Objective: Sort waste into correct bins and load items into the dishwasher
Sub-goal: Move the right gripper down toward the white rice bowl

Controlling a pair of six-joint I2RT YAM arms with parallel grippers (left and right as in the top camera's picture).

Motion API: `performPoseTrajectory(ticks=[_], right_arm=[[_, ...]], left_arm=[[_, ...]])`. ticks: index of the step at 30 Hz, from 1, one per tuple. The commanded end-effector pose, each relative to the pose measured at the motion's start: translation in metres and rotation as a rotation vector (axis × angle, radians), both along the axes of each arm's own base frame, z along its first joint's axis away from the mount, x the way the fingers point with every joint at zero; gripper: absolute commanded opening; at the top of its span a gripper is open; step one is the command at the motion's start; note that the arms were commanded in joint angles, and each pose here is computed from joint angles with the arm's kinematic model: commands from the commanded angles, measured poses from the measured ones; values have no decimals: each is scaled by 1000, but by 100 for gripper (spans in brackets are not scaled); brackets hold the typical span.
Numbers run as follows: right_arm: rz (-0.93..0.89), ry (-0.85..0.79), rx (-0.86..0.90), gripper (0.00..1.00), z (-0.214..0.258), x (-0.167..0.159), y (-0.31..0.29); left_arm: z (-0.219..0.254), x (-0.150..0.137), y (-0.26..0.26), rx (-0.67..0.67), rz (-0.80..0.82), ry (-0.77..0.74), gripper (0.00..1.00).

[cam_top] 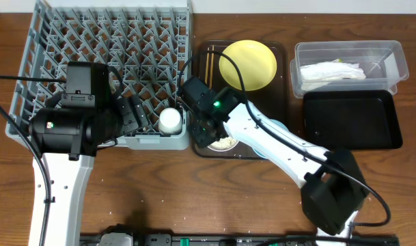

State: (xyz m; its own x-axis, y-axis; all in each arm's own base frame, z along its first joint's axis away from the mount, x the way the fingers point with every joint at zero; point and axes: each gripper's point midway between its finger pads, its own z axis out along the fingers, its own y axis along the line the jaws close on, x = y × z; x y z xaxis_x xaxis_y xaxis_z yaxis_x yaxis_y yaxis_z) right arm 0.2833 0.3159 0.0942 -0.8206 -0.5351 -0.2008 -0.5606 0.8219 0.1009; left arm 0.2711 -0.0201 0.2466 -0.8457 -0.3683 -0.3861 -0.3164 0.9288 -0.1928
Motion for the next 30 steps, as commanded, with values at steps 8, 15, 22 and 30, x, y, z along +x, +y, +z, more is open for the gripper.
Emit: performPoseTrajectory(ticks=[8,15,22,30], right_arm=[[183,5,-89,38,-32,-9,-1],[183,-29,-127,35,-51,-8,-8],[211,-33,-120,26,-52,-9,-6],[339,-22,-88,35,-51,-21,7]], left_arm=[[-5,4,4,13,21,23,89],[-8,6,4,14,21,35,89],[-12,7,4,14,21,48,89],[-20,9,4,17,20,77,89]])
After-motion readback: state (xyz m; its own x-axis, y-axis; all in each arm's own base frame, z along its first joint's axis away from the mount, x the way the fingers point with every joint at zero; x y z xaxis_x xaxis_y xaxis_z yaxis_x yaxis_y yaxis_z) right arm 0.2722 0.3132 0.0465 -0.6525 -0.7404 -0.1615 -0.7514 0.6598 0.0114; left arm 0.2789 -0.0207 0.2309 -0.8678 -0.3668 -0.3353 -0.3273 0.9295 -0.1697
